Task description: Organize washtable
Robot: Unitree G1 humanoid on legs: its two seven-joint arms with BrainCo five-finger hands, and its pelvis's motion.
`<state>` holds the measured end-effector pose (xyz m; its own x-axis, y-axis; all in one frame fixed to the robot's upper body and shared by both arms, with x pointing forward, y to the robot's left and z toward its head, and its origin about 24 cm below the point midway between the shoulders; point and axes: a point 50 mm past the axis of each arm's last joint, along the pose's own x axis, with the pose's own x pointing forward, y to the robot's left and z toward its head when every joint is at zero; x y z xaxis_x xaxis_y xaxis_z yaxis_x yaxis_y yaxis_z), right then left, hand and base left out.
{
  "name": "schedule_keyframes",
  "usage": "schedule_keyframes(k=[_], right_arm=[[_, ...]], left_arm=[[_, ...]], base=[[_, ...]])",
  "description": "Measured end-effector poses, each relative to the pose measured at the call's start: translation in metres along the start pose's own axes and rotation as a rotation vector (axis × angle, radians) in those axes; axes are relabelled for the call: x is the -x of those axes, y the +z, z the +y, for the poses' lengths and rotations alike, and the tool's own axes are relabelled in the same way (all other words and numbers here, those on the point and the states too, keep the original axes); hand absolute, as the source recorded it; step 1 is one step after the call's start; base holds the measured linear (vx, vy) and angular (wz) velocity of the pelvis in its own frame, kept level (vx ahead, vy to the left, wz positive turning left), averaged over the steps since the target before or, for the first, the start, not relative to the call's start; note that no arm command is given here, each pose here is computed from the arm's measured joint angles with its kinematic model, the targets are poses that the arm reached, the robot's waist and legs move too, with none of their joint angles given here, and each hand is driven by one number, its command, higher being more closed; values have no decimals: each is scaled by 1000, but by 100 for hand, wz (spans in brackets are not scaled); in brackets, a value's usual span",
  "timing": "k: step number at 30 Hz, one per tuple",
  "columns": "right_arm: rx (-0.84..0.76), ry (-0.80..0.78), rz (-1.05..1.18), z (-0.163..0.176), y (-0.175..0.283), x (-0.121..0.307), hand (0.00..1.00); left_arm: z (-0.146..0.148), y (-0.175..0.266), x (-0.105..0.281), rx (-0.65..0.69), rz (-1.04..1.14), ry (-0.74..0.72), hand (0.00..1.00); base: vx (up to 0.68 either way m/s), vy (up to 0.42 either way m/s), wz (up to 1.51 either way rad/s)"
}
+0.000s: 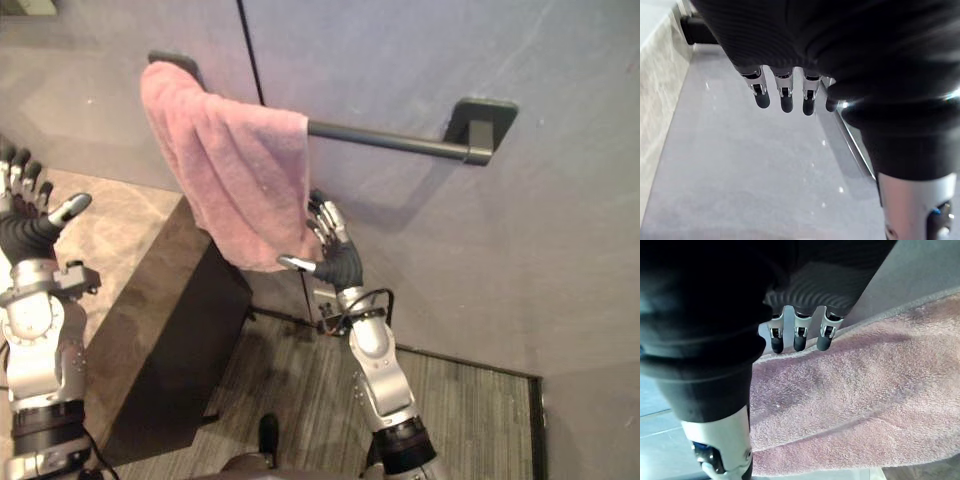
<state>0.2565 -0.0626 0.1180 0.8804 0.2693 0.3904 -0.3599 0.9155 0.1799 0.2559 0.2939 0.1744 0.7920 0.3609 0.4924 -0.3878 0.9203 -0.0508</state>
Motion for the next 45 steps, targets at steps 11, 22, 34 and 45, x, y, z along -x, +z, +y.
schedule_keyframes(k=[11,22,34,45], right_arm=[[-45,45,-22,13,5,-7,0],[-191,114,-143,30,30,-6,0],[-255,189,-264,49,57,-12,100],[-178,250,-220,66,48,-30,100]], left_arm=[[-24,-2,-28,72,74,-256,0],[-47,1,-43,-2,105,-423,0],[-81,17,-52,8,48,-524,100],[-87,30,-57,66,-15,-493,100]], base=[[-6,-2,-2],[-38,-2,-3],[-31,13,-3],[1,0,-3]])
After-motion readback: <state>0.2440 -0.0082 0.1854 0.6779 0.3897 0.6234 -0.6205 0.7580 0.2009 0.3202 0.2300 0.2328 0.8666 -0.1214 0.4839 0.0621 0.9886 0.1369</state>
